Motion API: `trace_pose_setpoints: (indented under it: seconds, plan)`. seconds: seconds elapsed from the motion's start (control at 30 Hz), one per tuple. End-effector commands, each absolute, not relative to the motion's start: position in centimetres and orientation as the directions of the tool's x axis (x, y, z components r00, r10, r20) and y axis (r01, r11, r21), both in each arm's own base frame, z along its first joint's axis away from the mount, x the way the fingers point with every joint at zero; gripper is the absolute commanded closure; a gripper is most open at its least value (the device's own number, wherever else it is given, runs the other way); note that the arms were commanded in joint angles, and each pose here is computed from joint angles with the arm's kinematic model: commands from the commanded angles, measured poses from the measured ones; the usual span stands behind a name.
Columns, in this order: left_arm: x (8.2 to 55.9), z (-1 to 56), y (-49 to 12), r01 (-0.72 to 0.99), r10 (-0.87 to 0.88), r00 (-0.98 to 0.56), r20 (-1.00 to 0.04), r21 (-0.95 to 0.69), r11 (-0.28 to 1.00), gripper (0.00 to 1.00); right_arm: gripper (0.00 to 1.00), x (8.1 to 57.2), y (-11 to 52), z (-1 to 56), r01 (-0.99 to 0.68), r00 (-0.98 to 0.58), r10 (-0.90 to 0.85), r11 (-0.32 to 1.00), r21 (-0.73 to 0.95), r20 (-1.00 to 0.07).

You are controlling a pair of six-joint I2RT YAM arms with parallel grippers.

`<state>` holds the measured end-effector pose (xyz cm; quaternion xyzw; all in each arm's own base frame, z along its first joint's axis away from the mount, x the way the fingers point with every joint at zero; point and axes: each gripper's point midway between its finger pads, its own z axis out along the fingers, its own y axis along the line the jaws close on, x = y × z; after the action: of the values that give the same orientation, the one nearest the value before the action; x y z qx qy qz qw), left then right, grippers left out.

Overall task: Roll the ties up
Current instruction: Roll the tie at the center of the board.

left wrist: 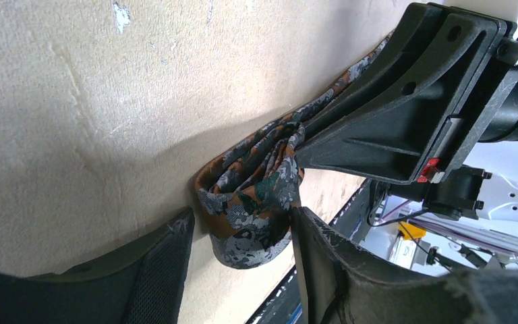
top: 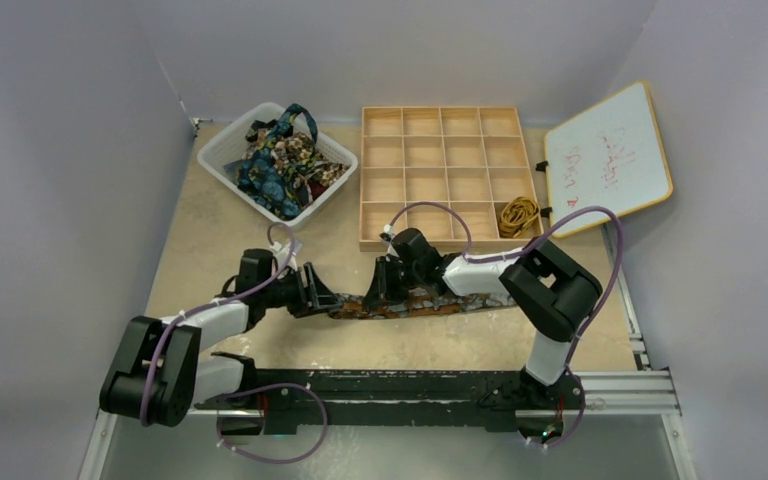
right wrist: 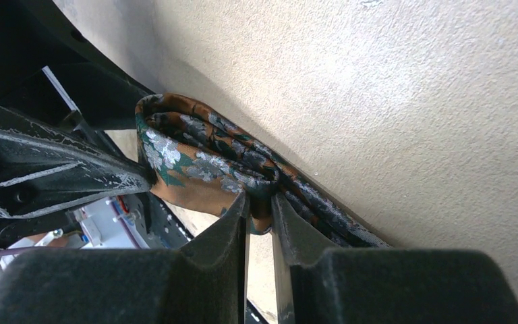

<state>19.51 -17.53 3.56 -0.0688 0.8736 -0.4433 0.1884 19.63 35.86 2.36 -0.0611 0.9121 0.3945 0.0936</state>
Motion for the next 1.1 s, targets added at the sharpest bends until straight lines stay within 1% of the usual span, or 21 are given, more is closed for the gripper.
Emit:
trace_pose_setpoints:
  seconds: [0.0, 0.2, 0.3, 0.47, 0.5, 0.6, 0.7, 0.83, 0.97, 1.07]
  plan:
    - [20.1, 4.7, -18.3, 0.079, -0.292, -0.915, -0.278, -0.833, 0.547, 0.47, 0.83, 19.3, 35.3, 1.0, -0.163, -0.981, -0.039, 0.701, 0.694, -0.19]
    - [19.2, 3.2, -18.1, -0.093, -0.371, -0.919, -0.133, -0.841, 0.532, 0.48, 0.84, 19.1, 35.3, 1.2, -0.161, -0.982, -0.04, 0.693, 0.702, -0.186]
    - [18.8, 2.8, -18.1, -0.125, -0.391, -0.915, -0.103, -0.847, 0.516, 0.48, 0.85, 19.0, 35.2, 1.0, -0.162, -0.982, -0.045, 0.694, 0.701, -0.183]
    - [18.7, 2.7, -18.1, -0.145, -0.395, -0.915, -0.086, -0.842, 0.52, 0.5, 0.85, 19.0, 35.2, 1.0, -0.161, -0.982, -0.042, 0.695, 0.701, -0.184]
    - [18.6, 2.5, -18.0, -0.153, -0.397, -0.914, -0.08, -0.839, 0.523, 0.52, 0.85, 19.0, 35.2, 1.0, -0.161, -0.982, -0.042, 0.693, 0.703, -0.184]
    - [18.7, 2.6, -18.2, -0.149, -0.392, -0.917, -0.077, -0.844, 0.515, 0.55, 0.85, 19.1, 35.5, 1.2, -0.167, -0.981, -0.045, 0.684, 0.71, -0.187]
    - [19.0, 2.6, -18.0, -0.153, -0.401, -0.912, -0.085, -0.837, 0.525, 0.6, 0.85, 19.2, 35.6, 1.3, -0.173, -0.98, -0.045, 0.681, 0.711, -0.195]
    - [19.5, 2.8, -18.0, -0.139, -0.41, -0.905, -0.109, -0.837, 0.53, 0.63, 0.85, 19.2, 35.7, 1.5, -0.181, -0.979, -0.052, 0.675, 0.715, -0.198]
    - [19.9, 3.3, -18.0, -0.108, -0.402, -0.905, -0.141, -0.837, 0.536, 0.71, 0.84, 19.5, 36.0, 1.9, -0.196, -0.975, -0.057, 0.666, 0.719, -0.213]
    - [20.0, 3.4, -17.8, -0.091, -0.397, -0.903, -0.164, -0.83, 0.551, 0.78, 0.8, 19.7, 36.2, 2.6, -0.215, -0.971, -0.067, 0.659, 0.721, -0.229]
